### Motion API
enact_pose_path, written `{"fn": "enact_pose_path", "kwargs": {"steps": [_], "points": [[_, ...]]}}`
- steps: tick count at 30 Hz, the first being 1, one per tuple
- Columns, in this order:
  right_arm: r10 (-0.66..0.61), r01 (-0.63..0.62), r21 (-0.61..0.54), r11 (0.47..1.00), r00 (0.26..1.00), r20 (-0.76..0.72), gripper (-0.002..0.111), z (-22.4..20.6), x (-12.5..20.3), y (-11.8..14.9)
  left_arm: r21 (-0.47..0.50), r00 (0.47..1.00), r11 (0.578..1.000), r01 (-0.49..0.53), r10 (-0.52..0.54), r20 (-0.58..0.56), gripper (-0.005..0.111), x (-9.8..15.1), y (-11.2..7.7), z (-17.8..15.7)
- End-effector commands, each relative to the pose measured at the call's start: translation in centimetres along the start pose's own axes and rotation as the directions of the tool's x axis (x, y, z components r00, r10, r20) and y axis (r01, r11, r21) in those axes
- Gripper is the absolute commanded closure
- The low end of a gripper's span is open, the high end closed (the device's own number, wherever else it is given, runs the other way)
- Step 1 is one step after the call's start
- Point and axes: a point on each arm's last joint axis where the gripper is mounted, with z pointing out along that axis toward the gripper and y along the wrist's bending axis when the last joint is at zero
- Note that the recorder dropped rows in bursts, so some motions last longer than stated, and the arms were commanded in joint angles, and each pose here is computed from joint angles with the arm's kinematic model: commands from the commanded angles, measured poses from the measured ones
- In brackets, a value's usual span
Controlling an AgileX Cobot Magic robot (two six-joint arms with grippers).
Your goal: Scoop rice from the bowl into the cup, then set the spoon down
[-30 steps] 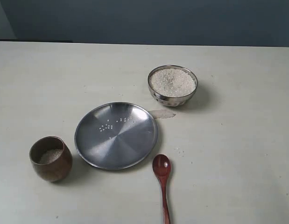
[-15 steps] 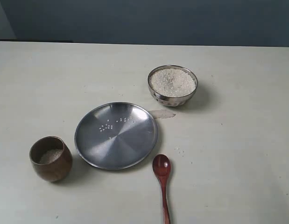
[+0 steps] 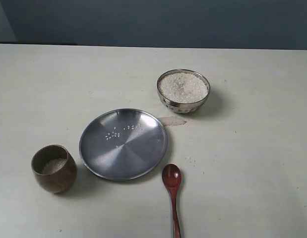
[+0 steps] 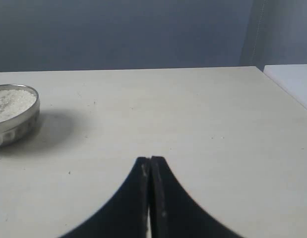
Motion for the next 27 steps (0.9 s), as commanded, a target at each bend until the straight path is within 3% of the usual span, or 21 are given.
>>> {"fn": "enact_pose_path", "kwargs": {"steps": [1, 11, 27], "points": [[0.0, 0.0, -0.002, 1.0, 1.0, 0.008, 0.109, 0.0, 0.1, 0.0, -0.001, 1.0, 1.0, 0.021, -0.021, -0.018, 0.106, -1.1, 0.2, 1.5], [-0.001, 0.001, -0.006, 1.0, 1.0, 0.008, 0.109, 0.0, 0.1, 0.0, -0.013, 0.994, 1.0, 0.024, -0.023, 0.108, 0.106, -2.5, 0.4, 1.8], [-0.002, 0.003, -0.011, 1.0, 1.0, 0.017, 0.109, 0.0, 0.0, 0.1, -0.016, 0.993, 1.0, 0.023, -0.021, 0.118, 0.106, -2.6, 0.5, 1.8]]}}
